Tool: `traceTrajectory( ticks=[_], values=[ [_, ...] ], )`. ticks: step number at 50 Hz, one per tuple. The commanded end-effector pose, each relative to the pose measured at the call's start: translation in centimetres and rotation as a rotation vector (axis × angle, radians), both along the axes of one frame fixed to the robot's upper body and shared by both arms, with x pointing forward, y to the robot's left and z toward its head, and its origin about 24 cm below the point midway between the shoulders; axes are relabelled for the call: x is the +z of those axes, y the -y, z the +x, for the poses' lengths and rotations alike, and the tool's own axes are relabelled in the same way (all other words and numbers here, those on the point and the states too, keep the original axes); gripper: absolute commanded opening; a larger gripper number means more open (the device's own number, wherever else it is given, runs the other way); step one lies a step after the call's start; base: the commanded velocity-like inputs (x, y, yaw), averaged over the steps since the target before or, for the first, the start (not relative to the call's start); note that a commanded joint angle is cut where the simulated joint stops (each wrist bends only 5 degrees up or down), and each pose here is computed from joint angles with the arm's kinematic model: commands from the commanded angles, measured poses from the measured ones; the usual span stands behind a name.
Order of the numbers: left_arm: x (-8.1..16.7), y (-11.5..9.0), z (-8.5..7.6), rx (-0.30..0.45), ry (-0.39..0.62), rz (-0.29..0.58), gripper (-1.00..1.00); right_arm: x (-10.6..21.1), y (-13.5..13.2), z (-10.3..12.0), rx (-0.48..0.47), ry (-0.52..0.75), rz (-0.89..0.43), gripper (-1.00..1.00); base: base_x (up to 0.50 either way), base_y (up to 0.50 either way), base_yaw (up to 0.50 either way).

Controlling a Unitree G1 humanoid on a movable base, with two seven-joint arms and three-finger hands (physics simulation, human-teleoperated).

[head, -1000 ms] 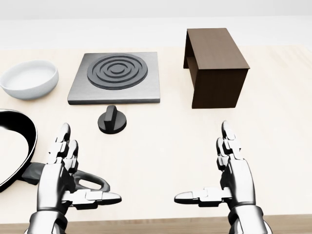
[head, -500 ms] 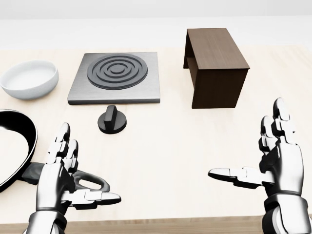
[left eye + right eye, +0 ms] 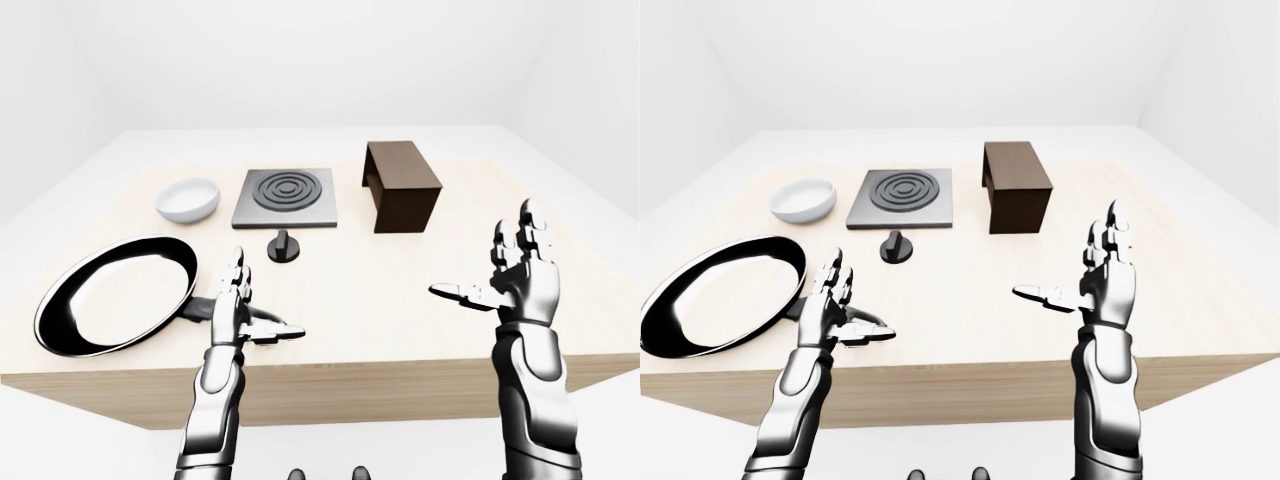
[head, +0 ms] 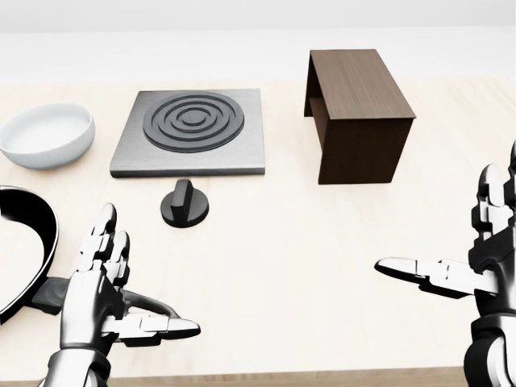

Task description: Turn on the stove.

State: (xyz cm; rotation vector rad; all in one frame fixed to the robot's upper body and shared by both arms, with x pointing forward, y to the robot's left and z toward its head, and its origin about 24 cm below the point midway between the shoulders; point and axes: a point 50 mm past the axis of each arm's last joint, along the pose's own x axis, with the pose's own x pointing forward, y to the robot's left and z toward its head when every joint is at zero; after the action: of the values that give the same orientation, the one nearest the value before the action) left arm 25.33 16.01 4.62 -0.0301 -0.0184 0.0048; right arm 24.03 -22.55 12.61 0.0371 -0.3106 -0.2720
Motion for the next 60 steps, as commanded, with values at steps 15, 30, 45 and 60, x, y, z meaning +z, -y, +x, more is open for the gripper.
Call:
traceTrajectory(
  ticks=[15, 30, 45, 60],
  values=[
    [-0.15, 0.00, 0.01, 0.001, 0.000, 0.000, 1.00, 0.25, -0.02, -0.19, 0.008, 0.013, 0.001, 1.00, 0.23, 0.00, 0.00],
    [-0.31, 0.22, -0.09, -0.004, -0.001, 0.002, 1.00, 0.21, 0.01, -0.23, 0.008, 0.010, -0.004, 1.00, 0.23, 0.00, 0.00],
    [-0.34, 0.28, -0.12, -0.006, -0.001, 0.004, 1.00, 0.26, -0.03, -0.34, 0.011, 0.014, -0.004, 1.00, 0.23, 0.00, 0.00],
    [-0.57, 0.31, -0.06, -0.007, -0.005, 0.006, 1.00, 0.33, -0.02, -0.37, 0.009, 0.018, -0.001, 1.00, 0.23, 0.00, 0.00]
  ],
)
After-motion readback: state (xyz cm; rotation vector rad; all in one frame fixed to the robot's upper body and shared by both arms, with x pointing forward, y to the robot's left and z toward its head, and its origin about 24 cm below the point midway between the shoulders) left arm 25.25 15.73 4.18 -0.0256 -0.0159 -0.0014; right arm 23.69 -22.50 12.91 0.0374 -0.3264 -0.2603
